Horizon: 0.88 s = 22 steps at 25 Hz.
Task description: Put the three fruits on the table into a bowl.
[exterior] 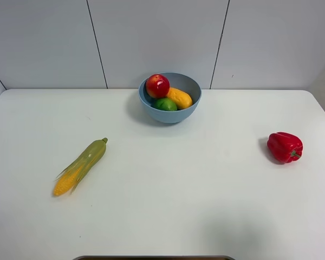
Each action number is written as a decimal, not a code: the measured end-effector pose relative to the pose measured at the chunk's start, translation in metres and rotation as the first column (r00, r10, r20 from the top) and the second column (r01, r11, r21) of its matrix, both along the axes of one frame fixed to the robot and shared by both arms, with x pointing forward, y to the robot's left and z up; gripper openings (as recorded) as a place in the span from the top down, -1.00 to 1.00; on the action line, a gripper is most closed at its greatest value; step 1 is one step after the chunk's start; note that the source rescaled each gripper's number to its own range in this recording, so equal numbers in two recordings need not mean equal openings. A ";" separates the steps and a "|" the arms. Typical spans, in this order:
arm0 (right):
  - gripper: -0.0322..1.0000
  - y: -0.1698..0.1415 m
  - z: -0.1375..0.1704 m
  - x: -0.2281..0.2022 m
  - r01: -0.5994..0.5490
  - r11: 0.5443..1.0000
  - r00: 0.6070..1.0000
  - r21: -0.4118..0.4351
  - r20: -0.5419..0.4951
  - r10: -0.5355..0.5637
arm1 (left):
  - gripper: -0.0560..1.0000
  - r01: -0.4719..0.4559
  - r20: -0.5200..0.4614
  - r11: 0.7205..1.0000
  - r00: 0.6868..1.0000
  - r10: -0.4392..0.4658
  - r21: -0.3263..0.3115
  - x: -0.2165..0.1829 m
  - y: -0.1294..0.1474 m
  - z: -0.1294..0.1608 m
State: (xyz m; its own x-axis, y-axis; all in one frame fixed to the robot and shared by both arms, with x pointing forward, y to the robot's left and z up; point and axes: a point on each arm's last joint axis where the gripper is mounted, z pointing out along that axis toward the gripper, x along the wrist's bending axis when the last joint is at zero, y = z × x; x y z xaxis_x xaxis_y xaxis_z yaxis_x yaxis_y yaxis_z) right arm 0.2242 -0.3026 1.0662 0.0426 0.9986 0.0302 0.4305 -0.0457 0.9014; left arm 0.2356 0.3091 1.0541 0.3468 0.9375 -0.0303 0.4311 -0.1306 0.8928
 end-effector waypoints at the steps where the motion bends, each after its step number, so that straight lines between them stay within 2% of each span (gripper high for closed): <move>1: -0.19 0.000 0.000 0.000 0.000 1.000 1.000 0.000 0.000 0.000 | -1.00 0.000 -0.011 1.000 1.000 0.000 0.005 0.001 -0.001 -0.003; 6: -0.19 0.000 0.000 0.000 0.000 1.000 1.000 0.000 0.000 0.000 | -1.00 -0.009 -0.080 1.000 0.997 0.010 0.020 0.005 -0.002 -0.019; 16: -0.19 0.000 0.000 0.000 0.000 1.000 1.000 0.000 0.000 0.000 | -1.00 -0.021 -0.084 1.000 0.996 0.023 0.018 0.005 -0.002 -0.019; 22: -0.19 0.000 0.000 0.000 0.000 1.000 1.000 0.000 0.000 0.000 | -1.00 -0.172 -0.083 0.985 0.981 0.174 0.020 0.004 -0.002 -0.019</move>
